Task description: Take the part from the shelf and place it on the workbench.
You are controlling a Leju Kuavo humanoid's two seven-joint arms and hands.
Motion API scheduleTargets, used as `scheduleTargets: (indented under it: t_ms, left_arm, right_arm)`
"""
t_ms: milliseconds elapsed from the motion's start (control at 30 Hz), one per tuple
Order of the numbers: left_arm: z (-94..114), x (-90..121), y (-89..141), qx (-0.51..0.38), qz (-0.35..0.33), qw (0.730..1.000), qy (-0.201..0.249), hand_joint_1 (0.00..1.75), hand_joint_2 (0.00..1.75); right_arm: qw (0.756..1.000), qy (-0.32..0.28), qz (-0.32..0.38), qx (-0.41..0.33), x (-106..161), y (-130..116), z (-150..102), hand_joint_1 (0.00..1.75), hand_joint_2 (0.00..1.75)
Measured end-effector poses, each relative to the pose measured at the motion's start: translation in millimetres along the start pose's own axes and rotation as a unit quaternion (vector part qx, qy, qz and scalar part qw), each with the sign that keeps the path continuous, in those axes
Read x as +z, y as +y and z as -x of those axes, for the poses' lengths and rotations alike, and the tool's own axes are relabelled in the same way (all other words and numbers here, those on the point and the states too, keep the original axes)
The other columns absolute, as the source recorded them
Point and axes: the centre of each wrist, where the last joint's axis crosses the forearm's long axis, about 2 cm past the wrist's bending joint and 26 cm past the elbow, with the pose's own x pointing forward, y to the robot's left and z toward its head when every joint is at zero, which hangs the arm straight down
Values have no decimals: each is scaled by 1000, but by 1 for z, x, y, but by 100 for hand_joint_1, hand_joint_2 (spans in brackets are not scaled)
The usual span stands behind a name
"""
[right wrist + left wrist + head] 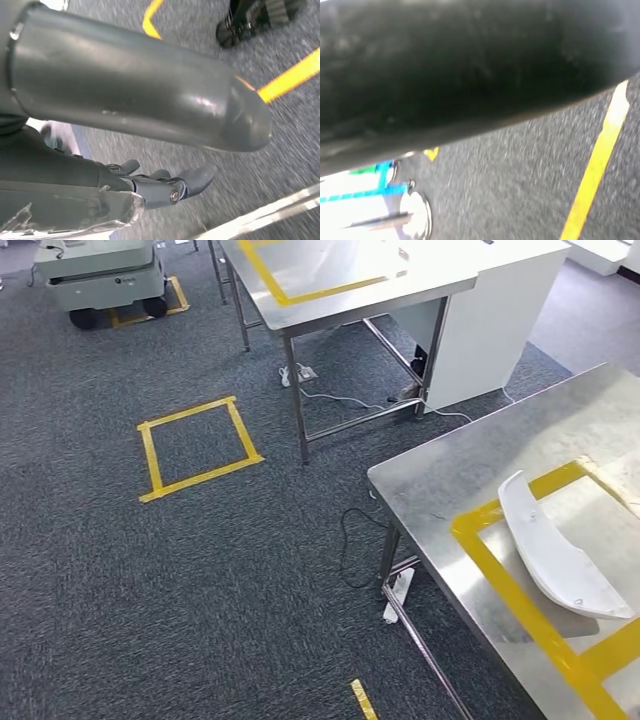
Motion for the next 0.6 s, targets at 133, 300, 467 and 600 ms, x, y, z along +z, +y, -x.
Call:
scheduleTargets:
  t_ms: [133, 300, 467, 600]
  left_arm:
    - [-1, 0, 1, 2, 4, 1000, 2, 0, 0]
    - [1, -2, 5, -1, 5, 1000, 3, 0, 0]
    - [5, -1, 3, 0, 9, 1000, 6, 0, 0]
    - [2, -2, 6, -1, 6, 1000, -5, 0, 0]
  right_arm:
    - [1000, 2, 0, 2, 0, 0, 0, 0, 0]
    - [1000, -2, -1, 1, 0, 1, -1, 0, 0]
    - [1000, -10, -3, -2, -1, 2, -7, 0, 0]
    - [1000, -4, -6, -2, -1, 1, -4, 0, 0]
